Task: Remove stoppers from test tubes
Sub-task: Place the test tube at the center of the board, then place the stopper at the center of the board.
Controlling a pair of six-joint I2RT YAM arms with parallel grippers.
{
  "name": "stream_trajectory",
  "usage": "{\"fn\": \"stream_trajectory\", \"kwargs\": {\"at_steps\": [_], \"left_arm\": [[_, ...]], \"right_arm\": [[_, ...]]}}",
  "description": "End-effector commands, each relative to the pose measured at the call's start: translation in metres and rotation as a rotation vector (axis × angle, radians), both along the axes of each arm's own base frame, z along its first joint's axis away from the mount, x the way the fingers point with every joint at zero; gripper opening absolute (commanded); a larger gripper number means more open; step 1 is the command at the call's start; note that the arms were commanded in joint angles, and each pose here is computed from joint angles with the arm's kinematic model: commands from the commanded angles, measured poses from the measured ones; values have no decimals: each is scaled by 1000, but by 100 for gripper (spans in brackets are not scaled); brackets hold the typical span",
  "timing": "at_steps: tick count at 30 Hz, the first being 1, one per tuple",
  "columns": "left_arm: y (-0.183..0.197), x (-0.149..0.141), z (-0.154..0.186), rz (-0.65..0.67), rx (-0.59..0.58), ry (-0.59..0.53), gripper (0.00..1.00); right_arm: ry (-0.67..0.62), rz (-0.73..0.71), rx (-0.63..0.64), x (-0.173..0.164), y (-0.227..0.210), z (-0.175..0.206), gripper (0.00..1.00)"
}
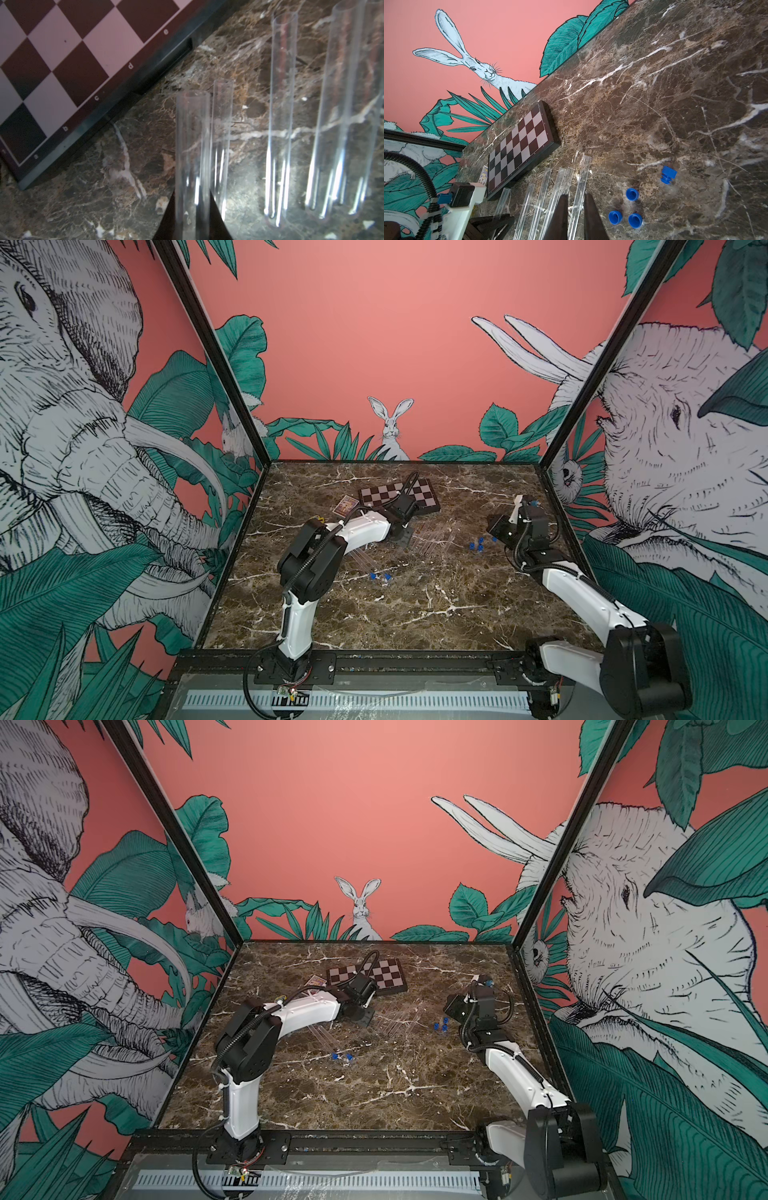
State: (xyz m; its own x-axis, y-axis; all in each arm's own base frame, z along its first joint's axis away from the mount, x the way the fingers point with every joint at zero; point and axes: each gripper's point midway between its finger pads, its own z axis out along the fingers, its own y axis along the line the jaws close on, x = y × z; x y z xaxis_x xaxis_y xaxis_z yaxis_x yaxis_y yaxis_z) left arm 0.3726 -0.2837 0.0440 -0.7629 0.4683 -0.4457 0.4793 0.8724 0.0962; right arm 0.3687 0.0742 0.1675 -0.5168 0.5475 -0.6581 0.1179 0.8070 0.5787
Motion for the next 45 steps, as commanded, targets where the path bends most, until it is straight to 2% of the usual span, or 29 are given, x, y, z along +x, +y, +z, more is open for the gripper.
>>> {"fn": "stream_trajectory", "kwargs": {"at_steps": [1,10,20,26,32,37,45], "left_arm": [[12,-5,-8,-14,54,33,12],[12,-7,-22,-55,92,60,33],[12,-9,-29,-58,90,70,34],[11,-5,-20,-62,81,46,43],[6,4,18,-75,34,-46,50],[-8,8,65,-136,-64,-153,59],[-9,4,112,-144,-144,-230,61]], "right_arm": [[-30,-5,-6,3,-1,8,0],[-29,-3,-2,6,0,9,0],[-35,-3,1,7,0,12,0],[-24,0,-6,9,1,8,0],[9,-17,-12,16,-1,-17,0],[32,-71,-29,25,-8,-51,0],[51,-156,-79,49,-19,-80,0]]}}
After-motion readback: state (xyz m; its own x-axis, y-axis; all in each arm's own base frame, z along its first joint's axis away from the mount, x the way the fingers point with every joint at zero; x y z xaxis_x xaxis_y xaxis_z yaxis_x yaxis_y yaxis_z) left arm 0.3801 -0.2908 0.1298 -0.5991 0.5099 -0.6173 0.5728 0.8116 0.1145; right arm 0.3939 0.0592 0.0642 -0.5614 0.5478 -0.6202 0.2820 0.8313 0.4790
